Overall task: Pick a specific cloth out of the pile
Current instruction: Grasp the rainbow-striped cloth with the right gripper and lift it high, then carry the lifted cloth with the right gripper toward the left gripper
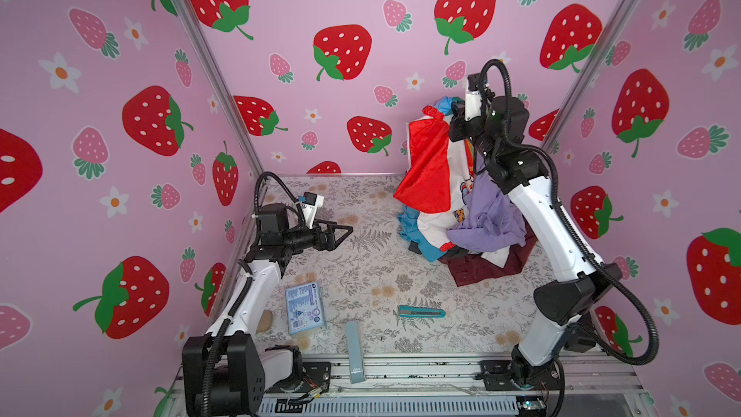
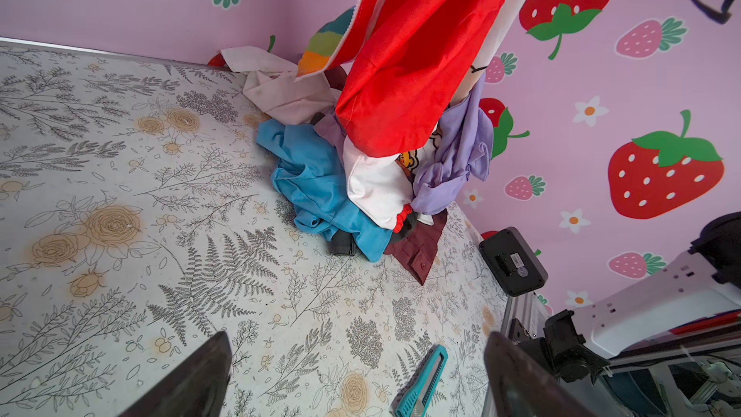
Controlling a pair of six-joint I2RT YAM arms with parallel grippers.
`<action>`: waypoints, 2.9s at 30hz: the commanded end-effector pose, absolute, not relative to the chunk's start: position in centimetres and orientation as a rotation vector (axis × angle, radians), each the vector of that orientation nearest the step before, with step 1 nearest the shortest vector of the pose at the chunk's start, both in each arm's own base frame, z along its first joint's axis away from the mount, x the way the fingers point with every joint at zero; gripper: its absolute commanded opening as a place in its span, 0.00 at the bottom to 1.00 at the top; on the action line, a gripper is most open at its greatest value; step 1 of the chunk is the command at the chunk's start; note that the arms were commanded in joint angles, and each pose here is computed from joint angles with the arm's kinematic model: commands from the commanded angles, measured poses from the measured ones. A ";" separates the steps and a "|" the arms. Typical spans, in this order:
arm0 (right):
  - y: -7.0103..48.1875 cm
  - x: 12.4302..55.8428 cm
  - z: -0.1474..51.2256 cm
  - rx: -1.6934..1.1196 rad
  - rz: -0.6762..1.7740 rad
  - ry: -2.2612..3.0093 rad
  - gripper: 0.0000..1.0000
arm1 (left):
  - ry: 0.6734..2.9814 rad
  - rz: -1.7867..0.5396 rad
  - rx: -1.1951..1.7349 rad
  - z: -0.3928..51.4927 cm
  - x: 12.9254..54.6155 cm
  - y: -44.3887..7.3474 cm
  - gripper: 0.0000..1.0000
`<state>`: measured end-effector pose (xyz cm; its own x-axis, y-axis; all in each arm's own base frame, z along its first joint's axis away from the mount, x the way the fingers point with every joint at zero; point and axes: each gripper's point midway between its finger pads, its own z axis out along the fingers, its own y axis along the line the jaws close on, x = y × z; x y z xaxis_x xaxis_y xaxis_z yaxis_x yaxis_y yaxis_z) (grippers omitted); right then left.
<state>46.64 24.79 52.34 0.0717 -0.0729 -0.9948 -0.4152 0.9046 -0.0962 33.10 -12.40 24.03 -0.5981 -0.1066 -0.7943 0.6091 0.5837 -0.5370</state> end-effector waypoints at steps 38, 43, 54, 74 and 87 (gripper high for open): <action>29.6 38.5 68.5 -0.577 0.650 0.657 0.00 | 1.957 -0.992 0.388 24.4 32.9 -11.8 0.99; 30.3 37.1 68.7 -0.608 0.743 0.582 0.00 | 1.952 -0.975 0.389 24.7 32.8 -11.7 0.99; 34.2 35.8 67.1 -0.661 0.902 0.515 0.00 | 1.911 -0.839 0.389 25.8 31.4 -10.7 0.99; 44.9 29.4 62.2 -0.809 1.150 0.424 0.00 | 1.872 -0.766 0.383 26.3 31.0 -10.2 0.99; 50.5 39.6 42.4 -0.913 1.366 1.178 0.00 | 1.876 -0.746 0.374 26.0 31.0 -9.9 0.99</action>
